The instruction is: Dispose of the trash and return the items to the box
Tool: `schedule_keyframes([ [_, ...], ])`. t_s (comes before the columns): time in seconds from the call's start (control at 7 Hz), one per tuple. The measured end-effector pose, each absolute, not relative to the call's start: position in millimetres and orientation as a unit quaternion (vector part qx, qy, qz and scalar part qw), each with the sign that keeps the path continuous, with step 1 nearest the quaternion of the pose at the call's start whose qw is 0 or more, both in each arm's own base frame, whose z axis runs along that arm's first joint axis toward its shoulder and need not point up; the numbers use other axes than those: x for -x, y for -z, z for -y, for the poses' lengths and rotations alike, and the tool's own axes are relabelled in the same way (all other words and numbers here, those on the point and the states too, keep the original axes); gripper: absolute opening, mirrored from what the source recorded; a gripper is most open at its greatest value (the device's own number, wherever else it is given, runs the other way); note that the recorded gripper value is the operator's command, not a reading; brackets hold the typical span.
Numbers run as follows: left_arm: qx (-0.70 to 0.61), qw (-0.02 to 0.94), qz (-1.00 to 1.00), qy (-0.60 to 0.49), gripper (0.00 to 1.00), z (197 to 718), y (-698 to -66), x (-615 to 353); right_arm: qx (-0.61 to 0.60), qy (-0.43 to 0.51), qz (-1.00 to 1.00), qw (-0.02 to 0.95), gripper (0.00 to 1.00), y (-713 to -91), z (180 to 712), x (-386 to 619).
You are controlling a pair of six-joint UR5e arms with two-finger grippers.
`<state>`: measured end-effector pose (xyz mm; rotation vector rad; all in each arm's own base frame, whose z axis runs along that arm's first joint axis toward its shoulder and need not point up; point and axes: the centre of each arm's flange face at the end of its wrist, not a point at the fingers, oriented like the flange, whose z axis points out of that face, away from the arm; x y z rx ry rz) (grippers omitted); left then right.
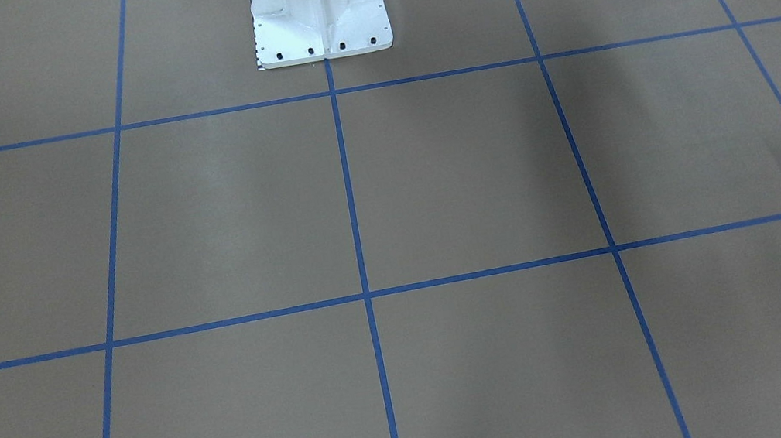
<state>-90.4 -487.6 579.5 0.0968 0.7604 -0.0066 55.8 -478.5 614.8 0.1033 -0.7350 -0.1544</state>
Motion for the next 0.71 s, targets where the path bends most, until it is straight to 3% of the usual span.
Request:
schedule_keyframes([
  [0.71, -0.042, 0.929, -0.368, 0.006, 0.99, 483.2, -585.7, 90.7, -0.048, 0.085, 0.359, 0.928, 1.00, -614.0, 480.9, -45.9],
])
